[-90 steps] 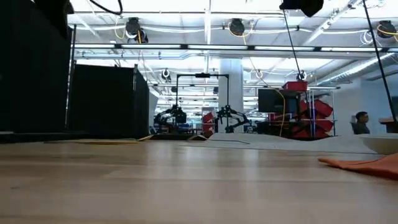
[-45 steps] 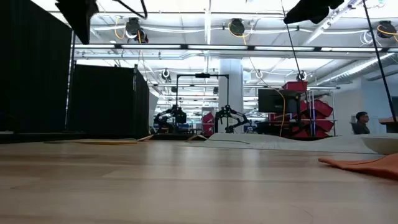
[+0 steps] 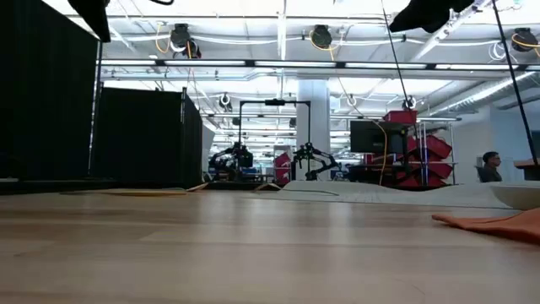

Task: Set table place
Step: Move the orange cup to the top center of the table

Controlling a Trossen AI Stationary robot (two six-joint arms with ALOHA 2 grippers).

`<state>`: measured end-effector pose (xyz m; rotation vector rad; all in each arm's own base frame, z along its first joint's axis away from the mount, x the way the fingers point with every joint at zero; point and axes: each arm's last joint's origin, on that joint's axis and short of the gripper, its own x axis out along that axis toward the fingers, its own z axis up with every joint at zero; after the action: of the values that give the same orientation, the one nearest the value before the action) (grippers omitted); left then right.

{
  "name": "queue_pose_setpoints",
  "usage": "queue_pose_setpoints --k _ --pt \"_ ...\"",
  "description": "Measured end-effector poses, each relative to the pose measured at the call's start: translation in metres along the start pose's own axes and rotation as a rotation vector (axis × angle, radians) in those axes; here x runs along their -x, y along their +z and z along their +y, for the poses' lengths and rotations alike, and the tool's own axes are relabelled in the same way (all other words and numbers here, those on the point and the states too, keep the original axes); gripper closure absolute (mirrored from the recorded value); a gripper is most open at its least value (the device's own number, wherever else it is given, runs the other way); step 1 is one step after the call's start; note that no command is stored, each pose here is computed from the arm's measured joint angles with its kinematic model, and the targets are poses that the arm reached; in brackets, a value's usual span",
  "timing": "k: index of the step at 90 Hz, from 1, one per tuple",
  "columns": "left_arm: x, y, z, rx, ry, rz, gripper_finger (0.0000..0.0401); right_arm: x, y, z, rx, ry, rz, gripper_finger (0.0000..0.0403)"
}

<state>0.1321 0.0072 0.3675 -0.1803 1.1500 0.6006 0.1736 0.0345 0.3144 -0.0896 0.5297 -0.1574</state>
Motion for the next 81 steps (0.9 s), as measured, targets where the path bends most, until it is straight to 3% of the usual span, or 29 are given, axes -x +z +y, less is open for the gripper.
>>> queue_pose_setpoints --k 7,20,50,71,81 --pt "-0.007 -0.002 0.004 0.006 -0.007 0.041 0.0401 0.0 0.002 0.0 -0.004 0.003 -0.017 0.03" --pt "-0.019 -0.013 -0.005 0.0 -0.168 0.18 0.0401 0.0 0.001 0.0 -0.002 0.003 -0.011 0.03" --pt "-0.016 -0.062 -0.011 0.014 -0.3 0.217 0.0401 0.0 0.001 0.0 -0.002 0.004 -0.009 0.03" --pt "-0.036 -0.087 -0.032 -0.109 -0.301 0.397 0.0401 0.0 0.003 0.0 -0.007 0.006 -0.032 0.03" --pt "-0.036 -0.093 -0.038 -0.146 -0.294 0.417 0.0401 0.0 0.004 0.001 0.001 0.007 -0.046 0.03"
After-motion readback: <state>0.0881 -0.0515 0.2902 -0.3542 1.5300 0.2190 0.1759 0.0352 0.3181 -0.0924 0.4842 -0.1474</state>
